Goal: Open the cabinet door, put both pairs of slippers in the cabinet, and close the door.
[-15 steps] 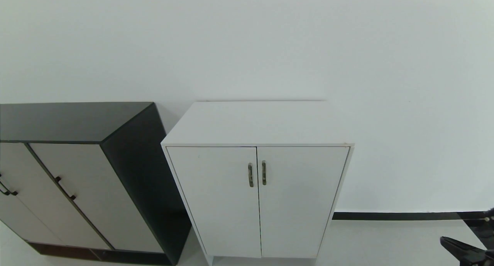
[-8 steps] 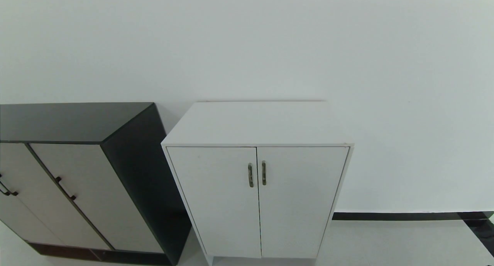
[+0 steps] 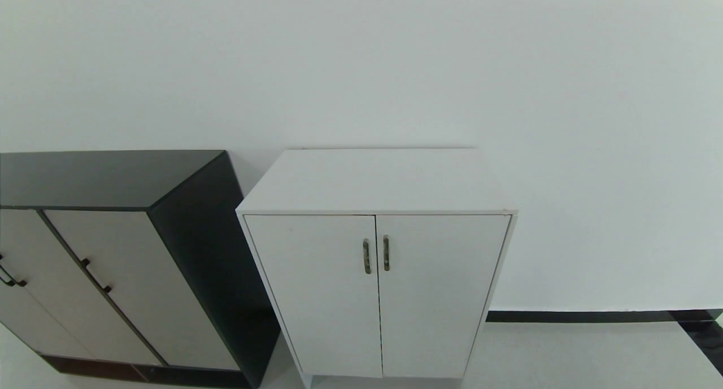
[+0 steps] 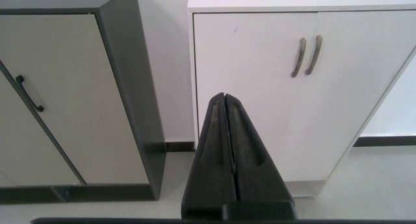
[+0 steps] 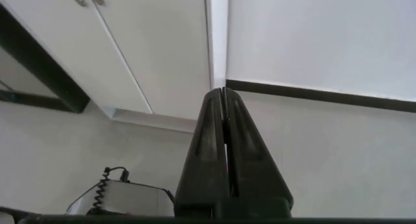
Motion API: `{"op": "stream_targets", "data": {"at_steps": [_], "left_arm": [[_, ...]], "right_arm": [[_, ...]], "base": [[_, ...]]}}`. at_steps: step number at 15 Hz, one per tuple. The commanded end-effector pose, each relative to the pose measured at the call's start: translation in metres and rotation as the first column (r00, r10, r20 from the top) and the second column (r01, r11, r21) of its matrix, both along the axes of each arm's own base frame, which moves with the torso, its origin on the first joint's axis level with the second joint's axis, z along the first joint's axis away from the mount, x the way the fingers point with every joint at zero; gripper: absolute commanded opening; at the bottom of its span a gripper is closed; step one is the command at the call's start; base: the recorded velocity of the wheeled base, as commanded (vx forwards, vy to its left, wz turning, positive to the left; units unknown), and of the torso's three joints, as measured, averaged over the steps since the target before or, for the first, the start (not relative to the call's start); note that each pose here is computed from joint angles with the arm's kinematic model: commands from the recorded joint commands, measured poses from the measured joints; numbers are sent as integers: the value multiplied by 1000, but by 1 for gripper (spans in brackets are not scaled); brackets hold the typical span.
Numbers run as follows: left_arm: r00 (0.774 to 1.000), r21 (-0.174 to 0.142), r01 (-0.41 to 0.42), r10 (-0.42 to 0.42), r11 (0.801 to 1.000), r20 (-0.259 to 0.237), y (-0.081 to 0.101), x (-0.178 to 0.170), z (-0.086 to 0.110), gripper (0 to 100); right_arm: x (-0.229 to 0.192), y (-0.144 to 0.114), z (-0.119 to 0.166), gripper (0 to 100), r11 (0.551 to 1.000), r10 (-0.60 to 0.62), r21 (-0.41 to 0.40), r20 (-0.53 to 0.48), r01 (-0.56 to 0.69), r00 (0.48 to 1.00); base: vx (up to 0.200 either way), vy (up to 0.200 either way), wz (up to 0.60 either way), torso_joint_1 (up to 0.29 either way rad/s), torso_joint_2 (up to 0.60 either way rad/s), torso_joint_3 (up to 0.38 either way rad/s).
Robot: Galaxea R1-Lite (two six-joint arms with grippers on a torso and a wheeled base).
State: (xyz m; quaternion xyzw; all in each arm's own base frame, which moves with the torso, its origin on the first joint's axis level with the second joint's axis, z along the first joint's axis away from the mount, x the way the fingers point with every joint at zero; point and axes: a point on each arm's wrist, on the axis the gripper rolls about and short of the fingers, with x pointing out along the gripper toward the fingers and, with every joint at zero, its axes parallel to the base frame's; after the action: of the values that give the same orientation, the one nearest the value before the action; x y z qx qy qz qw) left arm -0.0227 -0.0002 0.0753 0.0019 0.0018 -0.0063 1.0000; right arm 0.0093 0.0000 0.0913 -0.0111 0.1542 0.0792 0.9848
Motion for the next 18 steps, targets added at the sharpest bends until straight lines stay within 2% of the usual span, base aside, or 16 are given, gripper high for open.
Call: {"op": "stream_targets", "data": {"at_steps": [1, 4, 5, 7, 9, 11, 15, 18], "left_arm": [[1000, 1, 0, 0, 1000, 1, 0, 0, 0, 0], [1000, 1, 0, 0, 1000, -1, 0, 0, 0, 0], [1000, 1, 0, 0, 1000, -1, 0, 0, 0, 0], [1000, 1, 0, 0, 1000, 1, 0, 0, 0, 0], [1000, 1, 0, 0, 1000, -1, 0, 0, 0, 0], [1000, 1, 0, 0, 1000, -1, 0, 0, 0, 0], [1000, 1, 0, 0, 1000, 1, 0, 0, 0, 0], [1000, -1, 0, 0, 1000, -1, 0, 0, 0, 0]], "right_arm": [[-3, 0, -8, 0, 1000, 22, 1, -7, -22, 1000], [-6, -1, -8, 0, 997, 77, 17, 28, -78, 997], [-10, -2, -12, 0, 990, 138, -9, 27, -138, 990], [-9, -1, -13, 0, 987, 156, -35, 14, -156, 988], [-9, -1, -12, 0, 999, 36, -36, 13, -36, 999], [-12, -1, -13, 0, 998, -61, -25, 57, 63, 996], [-25, -3, -14, 0, 995, -97, 7, 212, 98, 972], [-25, -3, -14, 0, 995, -98, 11, 209, 98, 973]], "base": [[0, 0, 0, 0, 0, 0], [0, 0, 0, 0, 0, 0], [0, 0, 0, 0, 0, 0], [0, 0, 0, 0, 0, 0], [0, 0, 0, 0, 0, 0], [0, 0, 0, 0, 0, 0], [0, 0, 0, 0, 0, 0], [0, 0, 0, 0, 0, 0]]}}
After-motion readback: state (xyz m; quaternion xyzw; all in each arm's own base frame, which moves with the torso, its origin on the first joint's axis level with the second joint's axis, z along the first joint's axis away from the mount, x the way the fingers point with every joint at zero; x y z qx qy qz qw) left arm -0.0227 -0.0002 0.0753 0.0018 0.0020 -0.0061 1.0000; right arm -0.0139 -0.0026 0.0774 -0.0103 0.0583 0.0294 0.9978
